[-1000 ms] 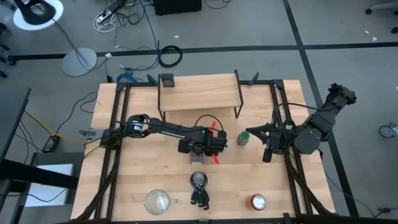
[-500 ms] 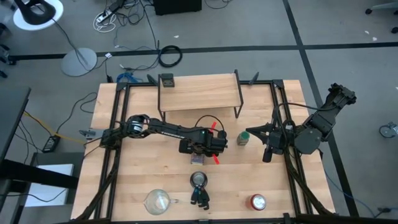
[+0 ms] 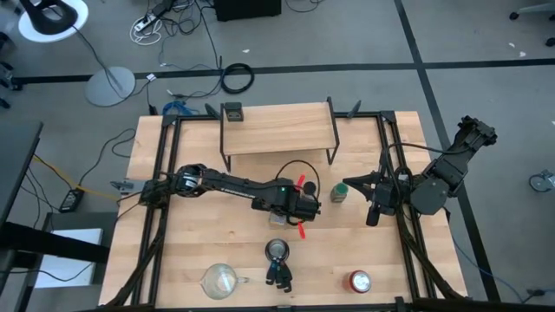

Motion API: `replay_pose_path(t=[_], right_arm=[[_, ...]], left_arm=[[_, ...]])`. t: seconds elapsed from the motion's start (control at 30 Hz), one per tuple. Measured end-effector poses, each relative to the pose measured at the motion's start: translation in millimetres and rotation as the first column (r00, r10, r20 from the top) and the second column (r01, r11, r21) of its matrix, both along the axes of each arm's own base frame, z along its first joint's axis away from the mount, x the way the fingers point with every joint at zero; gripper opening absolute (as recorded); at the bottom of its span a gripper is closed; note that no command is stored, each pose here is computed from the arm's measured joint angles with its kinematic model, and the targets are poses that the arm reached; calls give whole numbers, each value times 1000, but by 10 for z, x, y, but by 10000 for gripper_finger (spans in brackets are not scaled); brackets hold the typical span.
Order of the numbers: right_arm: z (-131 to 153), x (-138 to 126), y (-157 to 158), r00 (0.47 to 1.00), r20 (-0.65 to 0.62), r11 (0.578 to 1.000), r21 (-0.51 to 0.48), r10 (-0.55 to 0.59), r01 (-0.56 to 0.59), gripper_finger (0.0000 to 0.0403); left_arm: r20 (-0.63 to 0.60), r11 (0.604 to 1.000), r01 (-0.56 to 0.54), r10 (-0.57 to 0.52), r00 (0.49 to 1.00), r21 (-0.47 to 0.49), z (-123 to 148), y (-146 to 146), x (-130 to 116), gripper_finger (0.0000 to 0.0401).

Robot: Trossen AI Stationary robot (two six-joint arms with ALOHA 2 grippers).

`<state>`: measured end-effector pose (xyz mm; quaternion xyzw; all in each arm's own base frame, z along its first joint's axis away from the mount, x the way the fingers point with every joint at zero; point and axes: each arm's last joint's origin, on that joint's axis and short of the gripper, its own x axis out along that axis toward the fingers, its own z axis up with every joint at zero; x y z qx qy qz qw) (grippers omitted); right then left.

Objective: Shelf spices
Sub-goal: Put the red seasoning can on the shelf

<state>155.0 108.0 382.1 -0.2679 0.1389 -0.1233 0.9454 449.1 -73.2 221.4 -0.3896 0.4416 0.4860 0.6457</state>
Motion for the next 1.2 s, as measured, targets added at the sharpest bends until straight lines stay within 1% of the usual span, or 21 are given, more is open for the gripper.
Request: replay_pose_path(t=[0.07, 0.17, 0.2, 0.27, 0.33, 0.4, 0.43, 0.47, 0.57, 0.67, 0.7, 0.77, 0.8, 0.9, 1.1, 1.2], right_arm=[[1, 0, 0, 1000, 0, 1000, 0, 0, 0, 3], [1, 0, 0, 1000, 0, 1000, 0, 0, 0, 7], [1, 0, 0, 1000, 0, 1000, 0, 0, 0, 8], [1, 1, 0, 1000, 2, 1000, 1, 0, 0, 8], [5, 2, 1, 1000, 5, 1000, 4, -1, 1, 5], [16, 7, 1, 1000, 15, 1000, 11, -2, 2, 3], [22, 8, 3, 1000, 18, 1000, 11, -1, 1, 3], [27, 10, 4, 1000, 24, 1000, 15, -1, 1, 2], [38, 12, 6, 999, 33, 1000, 23, -1, 1, 3], [37, 12, 6, 999, 32, 1000, 22, -1, 0, 7], [35, 14, 8, 1000, 31, 1000, 22, -2, 1, 7], [27, 22, 15, 1000, 28, 1000, 20, -1, 1, 7], [23, 26, 19, 1000, 26, 1000, 18, -1, 1, 6], [20, 27, 21, 1000, 24, 1000, 16, -1, 0, 3], [21, 27, 21, 1000, 24, 1000, 16, -1, 0, 6], [20, 27, 20, 1000, 24, 1000, 16, -1, 1, 7]], left_arm=[[41, 995, 4, -8, 999, 100, 195, -64, -10, 279], [88, 968, 1, -24, 996, 249, 499, -147, -69, 279], [119, 955, -5, -32, 992, 296, 606, -173, -82, 279], [147, 915, -6, -58, 987, 403, 759, -204, -157, 279], [147, 876, -5, -76, 986, 483, 891, -195, -272, 279], [147, 818, -19, -80, 986, 575, 1056, -141, -387, 279], [152, 781, -33, -80, 985, 624, 1106, -100, -408, 279], [166, 742, -45, -90, 982, 669, 1192, -65, -439, 279], [179, 609, -84, -96, 979, 789, 1324, 48, -444, 279], [130, 498, -72, -82, 988, 864, 1381, 177, -445, 279], [118, 473, -72, -68, 991, 878, 1386, 229, -449, 279], [106, 439, -79, -37, 994, 895, 1370, 346, -440, 279], [94, 427, -76, -22, 995, 901, 1343, 406, -433, 279], [84, 416, -87, 27, 996, 905, 1215, 582, -407, 279], [141, 411, -174, 108, 984, 895, 836, 844, -350, 279], [139, 406, -182, 133, 981, 896, 674, 935, -342, 279]])
